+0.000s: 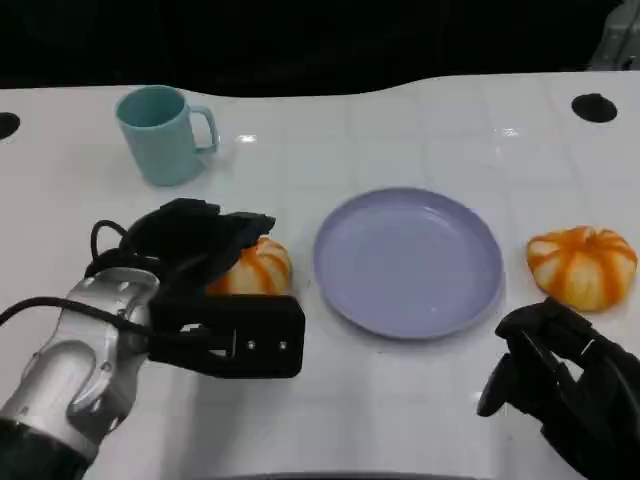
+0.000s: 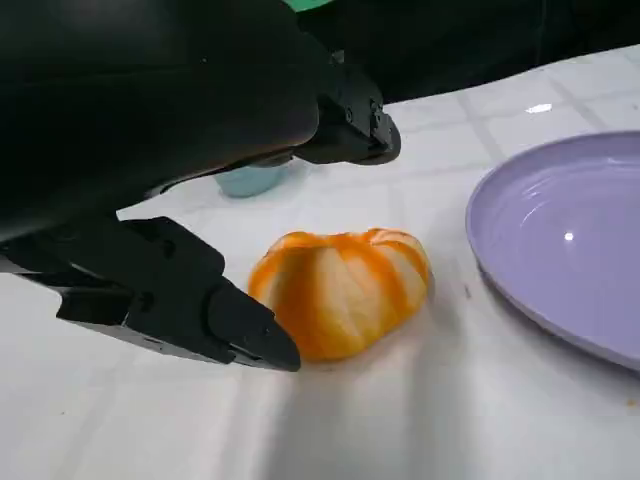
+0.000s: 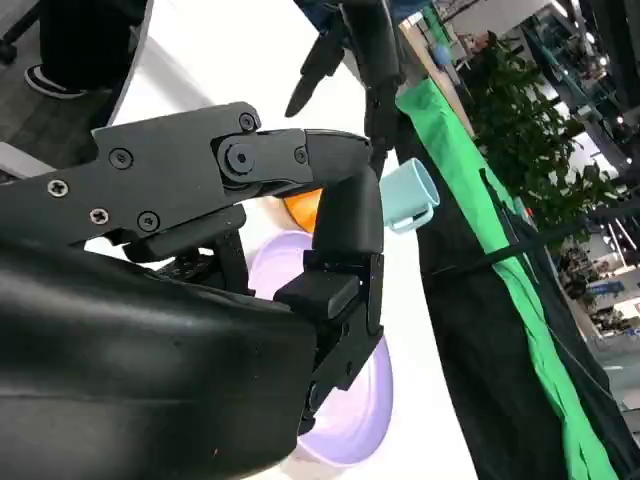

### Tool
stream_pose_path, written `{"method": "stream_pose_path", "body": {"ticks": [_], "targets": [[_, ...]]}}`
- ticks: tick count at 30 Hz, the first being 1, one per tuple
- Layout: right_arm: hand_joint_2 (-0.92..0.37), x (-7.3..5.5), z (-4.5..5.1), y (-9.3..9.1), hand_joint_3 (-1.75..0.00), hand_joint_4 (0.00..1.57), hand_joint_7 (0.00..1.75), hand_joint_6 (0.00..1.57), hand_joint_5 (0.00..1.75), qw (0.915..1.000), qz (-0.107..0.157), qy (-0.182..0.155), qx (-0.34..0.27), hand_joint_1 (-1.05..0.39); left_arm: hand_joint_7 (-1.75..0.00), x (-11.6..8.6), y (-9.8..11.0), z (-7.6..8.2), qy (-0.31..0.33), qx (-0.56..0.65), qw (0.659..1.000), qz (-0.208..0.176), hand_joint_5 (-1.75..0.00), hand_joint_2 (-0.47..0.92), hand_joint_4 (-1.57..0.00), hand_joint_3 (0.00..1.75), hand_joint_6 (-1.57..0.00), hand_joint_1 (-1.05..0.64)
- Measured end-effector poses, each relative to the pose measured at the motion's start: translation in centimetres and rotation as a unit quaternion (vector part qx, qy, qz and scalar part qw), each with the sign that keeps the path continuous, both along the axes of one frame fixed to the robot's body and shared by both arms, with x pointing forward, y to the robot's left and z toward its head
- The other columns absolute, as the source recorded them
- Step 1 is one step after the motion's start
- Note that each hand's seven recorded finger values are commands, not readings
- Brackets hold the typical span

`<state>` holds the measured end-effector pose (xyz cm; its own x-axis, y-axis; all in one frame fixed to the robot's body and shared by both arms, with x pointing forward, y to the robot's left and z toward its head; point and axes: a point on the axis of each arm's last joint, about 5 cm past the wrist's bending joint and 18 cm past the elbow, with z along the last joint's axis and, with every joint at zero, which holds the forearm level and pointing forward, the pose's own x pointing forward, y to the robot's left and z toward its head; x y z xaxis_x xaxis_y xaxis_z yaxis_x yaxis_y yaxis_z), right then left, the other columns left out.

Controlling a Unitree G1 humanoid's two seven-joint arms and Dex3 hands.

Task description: Grasp the bread from the table and place it into the plate.

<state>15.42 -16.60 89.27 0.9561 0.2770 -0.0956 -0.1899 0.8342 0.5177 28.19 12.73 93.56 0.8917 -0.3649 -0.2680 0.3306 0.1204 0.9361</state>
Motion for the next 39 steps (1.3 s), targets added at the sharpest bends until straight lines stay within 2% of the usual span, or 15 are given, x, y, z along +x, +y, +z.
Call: {"method": "stream_pose_path", "body": {"ticks": [3, 6, 7, 14, 20, 25, 39], "targets": [[-0.92, 0.1, 0.05, 0.1, -0.27, 0.59, 1.48, 0.49, 1.75, 1.0, 0.001, -0.002, 0.001, -0.52, 0.0, 1.6, -0.5, -1.1, 0.022, 0.024, 0.999, 0.021, -0.19, 0.79, -0.01, 0.0, -0.21, -0.12], [-0.92, 0.0, 0.02, 0.0, -0.27, 0.59, 1.48, 0.49, 1.75, 1.0, 0.0, -0.001, 0.001, -0.52, 0.0, 2.2, -0.8, -1.2, 0.017, 0.028, 0.999, 0.02, -0.19, 0.79, -0.01, 0.0, -0.21, -0.12], [-0.92, 0.0, 0.02, 0.0, -0.27, 0.59, 1.48, 0.5, 1.75, 1.0, 0.0, -0.001, 0.001, -0.52, 0.0, 2.2, -1.0, -1.2, 0.014, 0.028, 0.999, 0.018, -0.18, 0.78, -0.01, 0.0, -0.2, -0.17], [-0.92, 0.1, 0.03, -0.1, -0.27, 0.6, 1.48, 0.5, 1.75, 1.0, 0.001, -0.002, -0.001, -0.52, 0.0, 4.3, -1.7, -2.0, 0.054, 0.047, 0.997, 0.031, -0.14, 0.8, 0.0, 0.01, -0.17, -0.2], [-0.92, 0.1, -0.06, -0.1, -0.26, 0.6, 1.48, 0.5, 1.75, 1.0, 0.001, 0.0, -0.001, -0.52, 0.0, 4.7, -1.9, -2.2, 0.065, 0.055, 0.996, 0.03, -0.12, 0.82, -0.01, 0.01, -0.18, -0.21], [-0.92, 0.1, -0.16, -0.1, -0.26, 0.59, 1.48, 0.5, 1.75, 1.0, 0.002, 0.002, 0.0, -0.52, 0.0, 5.1, -2.0, -1.8, 0.069, 0.062, 0.995, 0.023, -0.1, 0.82, -0.03, 0.01, -0.19, -0.19], [-0.92, -0.3, -0.35, -0.2, -0.27, 0.6, 1.48, 0.49, 1.75, 1.0, -0.001, 0.008, -0.001, -0.52, 0.0, 5.2, -2.2, -1.8, 0.108, 0.078, 0.991, 0.005, -0.06, 0.82, -0.07, 0.01, -0.19, -0.22]]}}
